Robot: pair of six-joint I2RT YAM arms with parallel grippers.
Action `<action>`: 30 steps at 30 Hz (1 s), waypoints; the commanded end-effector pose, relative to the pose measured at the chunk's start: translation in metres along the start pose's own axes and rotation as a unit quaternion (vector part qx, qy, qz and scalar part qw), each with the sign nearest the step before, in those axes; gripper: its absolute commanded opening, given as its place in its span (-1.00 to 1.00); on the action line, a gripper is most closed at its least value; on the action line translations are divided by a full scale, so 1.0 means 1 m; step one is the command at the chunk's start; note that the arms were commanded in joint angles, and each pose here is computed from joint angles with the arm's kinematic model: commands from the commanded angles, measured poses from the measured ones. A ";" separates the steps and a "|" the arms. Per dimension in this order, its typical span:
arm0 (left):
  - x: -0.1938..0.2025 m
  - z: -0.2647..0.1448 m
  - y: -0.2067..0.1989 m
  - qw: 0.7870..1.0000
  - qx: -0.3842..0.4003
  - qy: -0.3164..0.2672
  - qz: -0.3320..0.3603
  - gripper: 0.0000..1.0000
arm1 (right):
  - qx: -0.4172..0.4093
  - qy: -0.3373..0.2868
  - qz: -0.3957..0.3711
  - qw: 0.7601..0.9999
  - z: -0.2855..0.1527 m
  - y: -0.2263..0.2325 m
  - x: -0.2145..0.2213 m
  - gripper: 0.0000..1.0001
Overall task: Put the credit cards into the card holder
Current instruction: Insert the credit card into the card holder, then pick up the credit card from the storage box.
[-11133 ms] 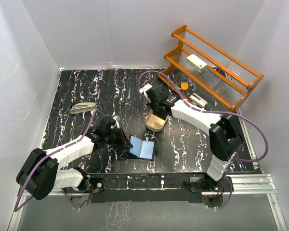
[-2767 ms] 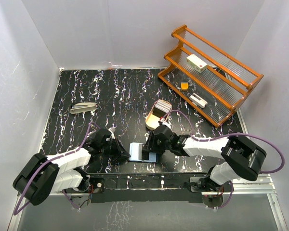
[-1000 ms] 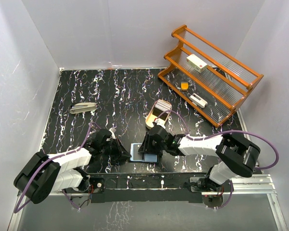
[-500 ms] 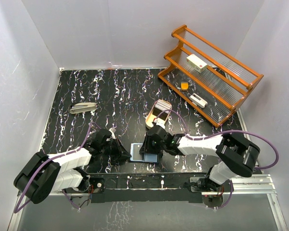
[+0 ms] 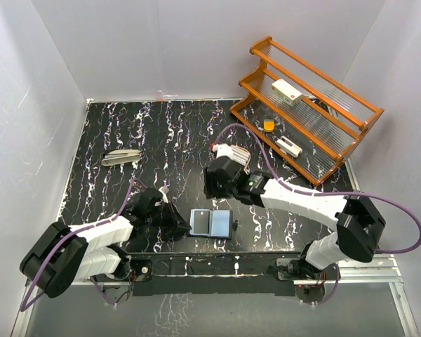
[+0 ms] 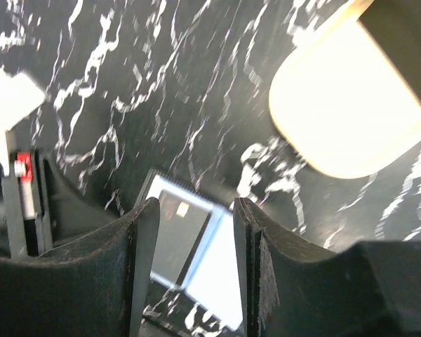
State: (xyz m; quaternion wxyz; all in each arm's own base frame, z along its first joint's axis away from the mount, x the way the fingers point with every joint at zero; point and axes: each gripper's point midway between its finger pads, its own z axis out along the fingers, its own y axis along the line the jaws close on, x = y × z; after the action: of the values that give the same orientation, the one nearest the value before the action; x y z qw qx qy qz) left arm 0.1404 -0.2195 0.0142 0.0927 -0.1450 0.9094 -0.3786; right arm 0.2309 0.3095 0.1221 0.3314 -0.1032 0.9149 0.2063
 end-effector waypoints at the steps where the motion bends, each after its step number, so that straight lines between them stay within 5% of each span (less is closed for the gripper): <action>1: 0.011 -0.003 0.017 1.000 -0.027 0.012 -0.001 -1.00 | 0.099 -0.040 -0.097 0.990 -0.007 -0.042 -0.056 -0.10; 10: 0.010 -0.002 0.017 1.000 -0.026 0.009 0.001 -1.00 | 0.185 -0.055 -0.174 0.966 0.004 -0.103 -0.117 0.09; 30: 0.010 0.001 0.015 1.000 -0.023 0.016 0.004 -1.00 | 0.281 0.037 -0.289 0.914 0.078 -0.171 -0.127 0.43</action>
State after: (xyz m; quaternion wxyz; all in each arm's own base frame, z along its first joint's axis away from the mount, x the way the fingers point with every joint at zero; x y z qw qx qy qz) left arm 0.1381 -0.2199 0.0138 0.0901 -0.1418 0.9097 -0.3797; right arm 0.4053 0.1987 0.0797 0.3292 -0.2757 0.8910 -0.1472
